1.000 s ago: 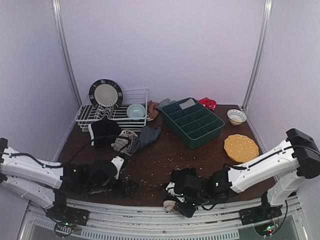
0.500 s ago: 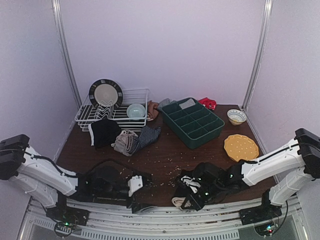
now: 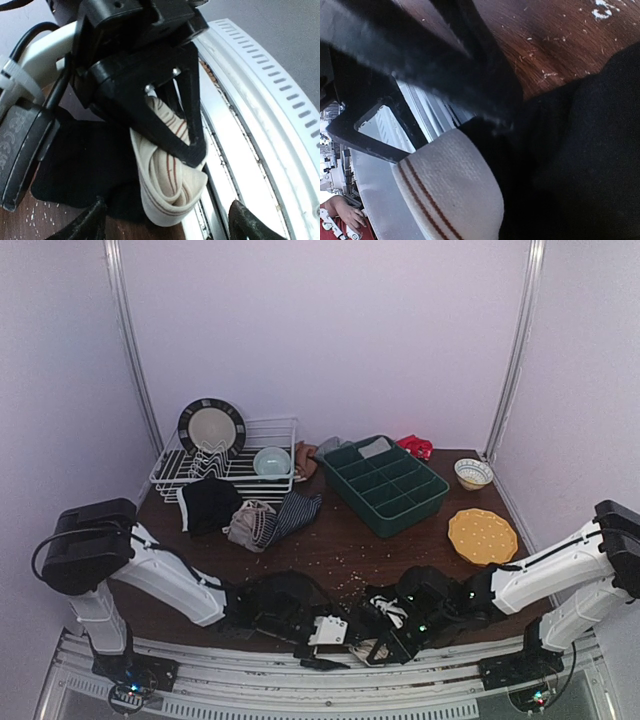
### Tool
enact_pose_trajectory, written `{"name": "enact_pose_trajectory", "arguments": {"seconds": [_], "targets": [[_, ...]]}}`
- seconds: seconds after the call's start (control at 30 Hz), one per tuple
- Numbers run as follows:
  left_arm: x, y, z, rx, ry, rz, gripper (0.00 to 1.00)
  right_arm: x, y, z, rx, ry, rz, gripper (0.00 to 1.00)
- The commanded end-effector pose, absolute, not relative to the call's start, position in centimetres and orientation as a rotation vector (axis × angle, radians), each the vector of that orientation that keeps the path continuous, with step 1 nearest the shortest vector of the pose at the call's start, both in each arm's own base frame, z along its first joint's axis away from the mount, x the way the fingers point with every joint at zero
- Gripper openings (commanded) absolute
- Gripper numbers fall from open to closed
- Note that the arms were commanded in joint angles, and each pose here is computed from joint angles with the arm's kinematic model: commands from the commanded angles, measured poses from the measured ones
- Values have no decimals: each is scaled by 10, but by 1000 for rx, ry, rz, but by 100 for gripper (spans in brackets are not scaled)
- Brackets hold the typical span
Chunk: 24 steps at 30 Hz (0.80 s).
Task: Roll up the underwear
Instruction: Roll the underwear at the center of the board.
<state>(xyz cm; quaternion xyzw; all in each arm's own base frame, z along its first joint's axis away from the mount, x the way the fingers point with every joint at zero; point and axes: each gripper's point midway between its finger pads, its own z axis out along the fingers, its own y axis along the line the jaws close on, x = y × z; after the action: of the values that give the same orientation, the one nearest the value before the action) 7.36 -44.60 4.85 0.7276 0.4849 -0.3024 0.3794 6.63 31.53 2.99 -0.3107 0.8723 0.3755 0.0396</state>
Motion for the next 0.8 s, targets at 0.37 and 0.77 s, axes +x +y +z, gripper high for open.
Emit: {"name": "enact_pose_trajectory", "arguments": {"seconds": [0.37,0.77], "targets": [[61,-473,49,1948,1145,-950,47,69,305,24,-910,2682,1111,0],[69,-483,48,1889,1203,-1001,4,75,301,41,-867,2627,1096,40]]}}
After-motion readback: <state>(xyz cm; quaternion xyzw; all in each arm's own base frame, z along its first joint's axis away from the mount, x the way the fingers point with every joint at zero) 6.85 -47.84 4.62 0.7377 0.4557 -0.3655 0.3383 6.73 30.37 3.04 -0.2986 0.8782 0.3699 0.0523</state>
